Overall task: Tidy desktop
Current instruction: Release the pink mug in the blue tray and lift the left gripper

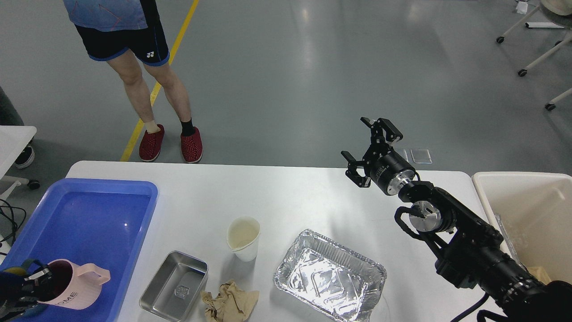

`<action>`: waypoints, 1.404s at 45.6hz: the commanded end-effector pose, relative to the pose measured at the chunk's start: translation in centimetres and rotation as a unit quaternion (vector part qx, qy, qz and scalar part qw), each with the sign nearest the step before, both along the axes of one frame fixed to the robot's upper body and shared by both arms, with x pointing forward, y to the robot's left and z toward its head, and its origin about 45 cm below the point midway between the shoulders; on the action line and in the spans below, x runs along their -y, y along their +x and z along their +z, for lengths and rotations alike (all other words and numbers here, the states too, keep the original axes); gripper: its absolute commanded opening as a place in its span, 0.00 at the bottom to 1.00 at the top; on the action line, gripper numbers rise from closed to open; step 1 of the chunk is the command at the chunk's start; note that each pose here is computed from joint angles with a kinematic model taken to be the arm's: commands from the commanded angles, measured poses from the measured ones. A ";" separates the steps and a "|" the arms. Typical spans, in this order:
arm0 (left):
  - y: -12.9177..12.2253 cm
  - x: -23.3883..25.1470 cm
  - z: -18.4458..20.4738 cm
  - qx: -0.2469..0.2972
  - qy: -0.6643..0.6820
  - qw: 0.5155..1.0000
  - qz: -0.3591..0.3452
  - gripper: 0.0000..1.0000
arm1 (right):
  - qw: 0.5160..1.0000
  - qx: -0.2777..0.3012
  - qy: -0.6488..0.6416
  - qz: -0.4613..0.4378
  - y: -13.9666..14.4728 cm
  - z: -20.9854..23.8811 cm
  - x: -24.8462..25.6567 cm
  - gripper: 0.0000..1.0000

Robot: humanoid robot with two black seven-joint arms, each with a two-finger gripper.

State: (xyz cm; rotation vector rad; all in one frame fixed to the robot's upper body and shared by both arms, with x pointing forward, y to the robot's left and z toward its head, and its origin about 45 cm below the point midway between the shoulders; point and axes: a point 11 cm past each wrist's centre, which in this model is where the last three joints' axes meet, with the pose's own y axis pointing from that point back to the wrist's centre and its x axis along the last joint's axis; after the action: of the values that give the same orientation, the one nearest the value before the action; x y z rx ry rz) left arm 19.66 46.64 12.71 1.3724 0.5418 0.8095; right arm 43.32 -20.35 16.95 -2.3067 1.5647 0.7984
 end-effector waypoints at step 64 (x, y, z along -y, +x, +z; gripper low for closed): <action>2.1 2.6 7.8 0.118 -0.102 0.987 -0.045 0.96 | 1.000 -0.004 0.000 0.000 -0.2 -0.4 -0.1 1.00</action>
State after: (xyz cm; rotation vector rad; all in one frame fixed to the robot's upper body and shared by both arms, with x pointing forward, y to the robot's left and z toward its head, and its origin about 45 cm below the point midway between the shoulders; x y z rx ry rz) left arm 22.09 43.82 19.69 1.0819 0.3724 0.8024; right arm 43.08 -20.31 16.54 -2.3050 1.5710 0.8099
